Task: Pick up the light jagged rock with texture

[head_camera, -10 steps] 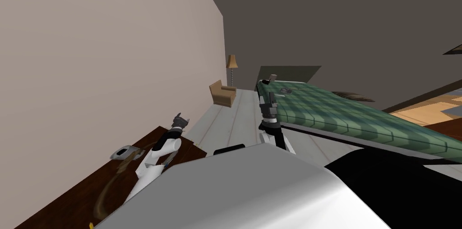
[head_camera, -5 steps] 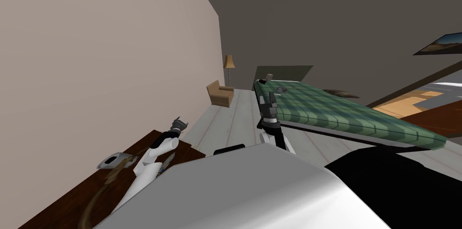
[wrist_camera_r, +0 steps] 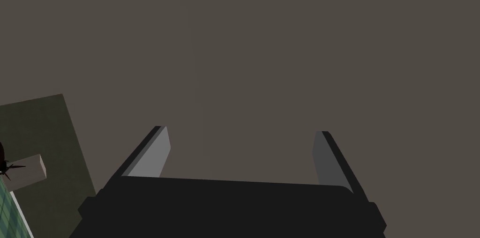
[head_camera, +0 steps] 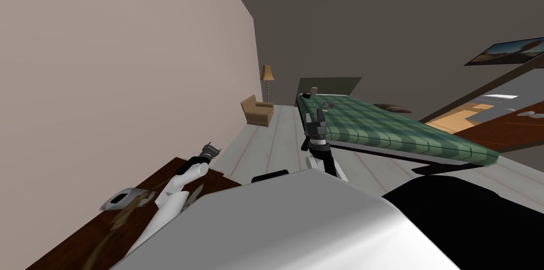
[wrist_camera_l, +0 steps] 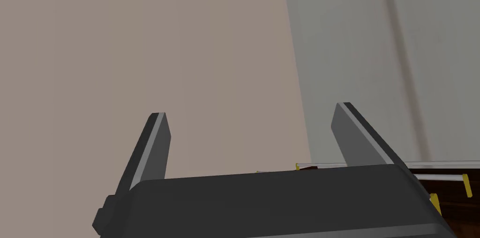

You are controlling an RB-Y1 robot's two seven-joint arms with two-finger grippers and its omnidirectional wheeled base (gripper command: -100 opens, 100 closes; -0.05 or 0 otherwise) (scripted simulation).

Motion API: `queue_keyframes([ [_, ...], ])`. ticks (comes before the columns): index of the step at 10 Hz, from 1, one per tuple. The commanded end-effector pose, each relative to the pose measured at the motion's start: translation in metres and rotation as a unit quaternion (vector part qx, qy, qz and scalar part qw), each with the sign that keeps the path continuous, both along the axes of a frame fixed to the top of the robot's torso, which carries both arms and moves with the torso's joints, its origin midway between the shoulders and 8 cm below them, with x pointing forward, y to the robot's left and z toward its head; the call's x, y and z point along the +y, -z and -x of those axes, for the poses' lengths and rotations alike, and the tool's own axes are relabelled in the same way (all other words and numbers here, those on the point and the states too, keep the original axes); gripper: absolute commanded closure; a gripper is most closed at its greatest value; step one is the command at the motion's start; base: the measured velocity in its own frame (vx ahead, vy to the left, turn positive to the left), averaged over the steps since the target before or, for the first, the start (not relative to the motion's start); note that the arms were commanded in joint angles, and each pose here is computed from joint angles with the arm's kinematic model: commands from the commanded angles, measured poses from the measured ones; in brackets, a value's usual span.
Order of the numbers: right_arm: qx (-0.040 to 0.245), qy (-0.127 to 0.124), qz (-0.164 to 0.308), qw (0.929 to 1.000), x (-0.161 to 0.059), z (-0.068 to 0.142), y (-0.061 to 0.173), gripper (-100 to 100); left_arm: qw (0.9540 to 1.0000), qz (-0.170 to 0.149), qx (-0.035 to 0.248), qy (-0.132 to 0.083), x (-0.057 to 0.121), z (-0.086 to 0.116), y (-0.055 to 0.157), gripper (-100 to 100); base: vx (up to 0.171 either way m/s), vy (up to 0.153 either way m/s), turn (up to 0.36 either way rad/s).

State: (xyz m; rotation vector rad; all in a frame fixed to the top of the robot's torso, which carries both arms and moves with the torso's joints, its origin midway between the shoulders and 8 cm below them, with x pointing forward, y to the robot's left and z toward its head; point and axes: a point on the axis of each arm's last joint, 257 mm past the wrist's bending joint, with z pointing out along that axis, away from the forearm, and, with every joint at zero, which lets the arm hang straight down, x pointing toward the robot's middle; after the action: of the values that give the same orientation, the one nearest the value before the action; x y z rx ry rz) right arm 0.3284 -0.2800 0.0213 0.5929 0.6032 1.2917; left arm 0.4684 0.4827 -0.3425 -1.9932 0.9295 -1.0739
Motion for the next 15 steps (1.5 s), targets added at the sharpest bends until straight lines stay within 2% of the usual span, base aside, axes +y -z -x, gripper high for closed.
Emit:
queue_keyframes([
  [1, 0.0, 0.0, 0.0, 1.0, 0.0, 0.0, 0.0, 0, 0.9999, 0.004, 0.009, -0.005, 0.004, 0.001, 0.008, -100, 0.005, 0.009, 0.001],
  [2, 0.0, 0.0, 0.0, 1.0, 0.0, 0.0, 0.0, 0, 0.9989, 0.028, 0.033, -0.019, 0.013, 0.007, 0.022, -100, 0.011, 0.016, -0.105],
  [3, 0.0, 0.0, 0.0, 1.0, 0.0, 0.0, 0.0, 0, 0.9987, 0.029, 0.037, -0.021, 0.014, 0.01, 0.027, -100, 0.008, 0.025, -0.069],
  [4, 0.0, 0.0, 0.0, 1.0, 0.0, 0.0, 0.0, 0, 0.9961, 0.052, 0.061, -0.037, 0.023, 0.018, 0.043, -100, 0.006, 0.037, -0.108],
  [5, 0.0, 0.0, 0.0, 1.0, 0.0, 0.0, 0.0, 0, 0.9936, 0.072, 0.073, -0.048, 0.028, 0.022, 0.05, -100, 0.01, 0.061, -0.194],
  [6, 0.0, 0.0, 0.0, 1.0, 0.0, 0.0, 0.0, 0, 0.9914, 0.077, 0.091, -0.054, 0.03, 0.031, 0.063, -100, 0.01, 0.056, -0.056],
  [7, 0.0, 0.0, 0.0, 1.0, 0.0, 0.0, 0.0, 0, 0.9914, 0.077, 0.091, -0.054, 0.03, 0.031, 0.063, -100, 0.003, 0.02, 0.036],
  [8, 0.0, 0.0, 0.0, 1.0, 0.0, 0.0, 0.0, 0, 0.9869, 0.099, 0.109, -0.065, 0.033, 0.037, 0.073, -100, 0.0, 0.025, -0.092],
  [9, 0.0, 0.0, 0.0, 1.0, 0.0, 0.0, 0.0, 0, 0.9856, 0.101, 0.117, -0.069, 0.036, 0.043, 0.08, -100, -0.003, 0.034, -0.063],
  [10, 0.0, 0.0, 0.0, 1.0, 0.0, 0.0, 0.0, 0, 0.9799, 0.123, 0.135, -0.08, 0.037, 0.05, 0.09, -100, -0.017, 0.047, -0.092],
  [11, 0.0, 0.0, 0.0, 1.0, 0.0, 0.0, 0.0, 0, 0.9782, 0.125, 0.143, -0.085, 0.039, 0.056, 0.097, -100, -0.017, 0.042, -0.061],
  [12, 0.0, 0.0, 0.0, 1.0, 0.0, 0.0, 0.0, 0, 0.9704, 0.147, 0.164, -0.097, 0.04, 0.068, 0.111, -100, -0.015, 0.066, -0.105],
  [13, 0.0, 0.0, 0.0, 1.0, 0.0, 0.0, 0.0, 0, 0.9695, 0.148, 0.168, -0.099, 0.04, 0.071, 0.114, -100, -0.012, 0.057, -0.049],
  [15, 0.0, 0.0, 0.0, 1.0, 0.0, 0.0, 0.0, 0, 0.9519, 0.189, 0.208, -0.122, 0.039, 0.097, 0.139, -100, -0.029, 0.069, -0.108],
])
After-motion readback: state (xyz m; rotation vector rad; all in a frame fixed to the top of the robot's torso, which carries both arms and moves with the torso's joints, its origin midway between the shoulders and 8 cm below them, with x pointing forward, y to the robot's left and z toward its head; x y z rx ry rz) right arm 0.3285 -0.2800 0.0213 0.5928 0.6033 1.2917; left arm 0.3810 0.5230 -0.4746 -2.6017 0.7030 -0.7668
